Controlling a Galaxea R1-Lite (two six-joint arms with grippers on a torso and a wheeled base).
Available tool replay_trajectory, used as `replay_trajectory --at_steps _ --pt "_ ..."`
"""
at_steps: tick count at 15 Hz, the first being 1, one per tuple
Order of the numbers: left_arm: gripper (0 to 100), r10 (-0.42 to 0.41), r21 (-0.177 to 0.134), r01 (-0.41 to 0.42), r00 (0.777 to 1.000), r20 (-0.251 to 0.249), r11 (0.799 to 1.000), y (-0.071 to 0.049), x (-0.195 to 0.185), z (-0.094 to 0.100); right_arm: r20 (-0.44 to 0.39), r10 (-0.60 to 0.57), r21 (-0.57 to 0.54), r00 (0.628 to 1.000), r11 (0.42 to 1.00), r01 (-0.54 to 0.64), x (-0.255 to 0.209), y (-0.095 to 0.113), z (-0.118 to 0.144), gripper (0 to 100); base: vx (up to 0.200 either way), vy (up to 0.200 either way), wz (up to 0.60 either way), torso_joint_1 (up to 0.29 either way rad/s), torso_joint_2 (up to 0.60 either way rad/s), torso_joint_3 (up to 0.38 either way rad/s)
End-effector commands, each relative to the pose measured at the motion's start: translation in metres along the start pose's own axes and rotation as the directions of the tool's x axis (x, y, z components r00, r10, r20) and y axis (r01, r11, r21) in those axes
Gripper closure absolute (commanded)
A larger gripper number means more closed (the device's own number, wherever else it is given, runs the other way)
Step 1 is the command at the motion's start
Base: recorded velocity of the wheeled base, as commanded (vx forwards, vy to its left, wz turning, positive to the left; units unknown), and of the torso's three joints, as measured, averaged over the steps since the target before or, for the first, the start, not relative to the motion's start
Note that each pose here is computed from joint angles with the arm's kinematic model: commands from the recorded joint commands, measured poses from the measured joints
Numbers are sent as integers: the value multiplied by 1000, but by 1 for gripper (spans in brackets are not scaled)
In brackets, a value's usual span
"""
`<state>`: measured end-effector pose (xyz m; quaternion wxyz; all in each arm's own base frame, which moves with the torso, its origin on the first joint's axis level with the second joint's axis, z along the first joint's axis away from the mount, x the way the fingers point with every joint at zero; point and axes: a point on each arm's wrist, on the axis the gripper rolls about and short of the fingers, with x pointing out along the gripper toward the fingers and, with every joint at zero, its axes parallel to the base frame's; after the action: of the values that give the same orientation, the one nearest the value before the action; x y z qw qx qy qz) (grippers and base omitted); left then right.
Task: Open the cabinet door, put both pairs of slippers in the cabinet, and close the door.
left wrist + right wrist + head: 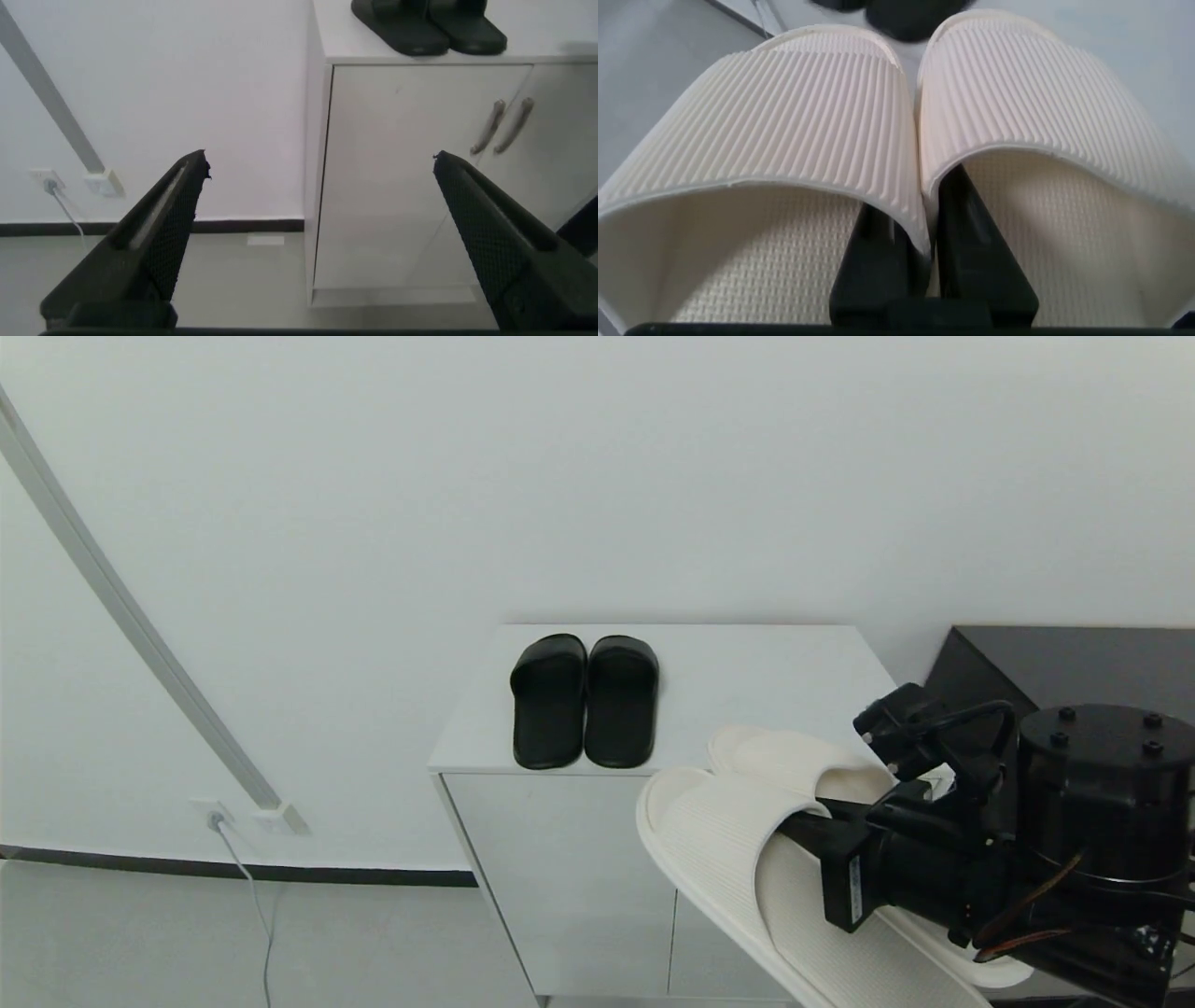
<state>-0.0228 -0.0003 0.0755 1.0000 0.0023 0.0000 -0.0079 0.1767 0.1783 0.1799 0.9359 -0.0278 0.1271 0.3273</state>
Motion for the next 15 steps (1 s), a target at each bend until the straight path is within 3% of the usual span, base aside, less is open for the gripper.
replay_trajectory --at_steps 1,10,15 --pt "0 0 0 0 1000 0 1000 0 0 0 -6 0 0 1000 1000 0 0 0 -2 100 0 0 0 0 0 0" --pt "0 2 1 -2 1000 0 1000 0 0 0 -15 -4 -2 1000 1000 4 2 0 -4 100 0 0 0 0 0 0" --pt "0 2 1 -2 1000 0 1000 0 0 0 -30 -7 -4 1000 1000 6 -1 -1 -9 100 0 0 0 -131 302 172"
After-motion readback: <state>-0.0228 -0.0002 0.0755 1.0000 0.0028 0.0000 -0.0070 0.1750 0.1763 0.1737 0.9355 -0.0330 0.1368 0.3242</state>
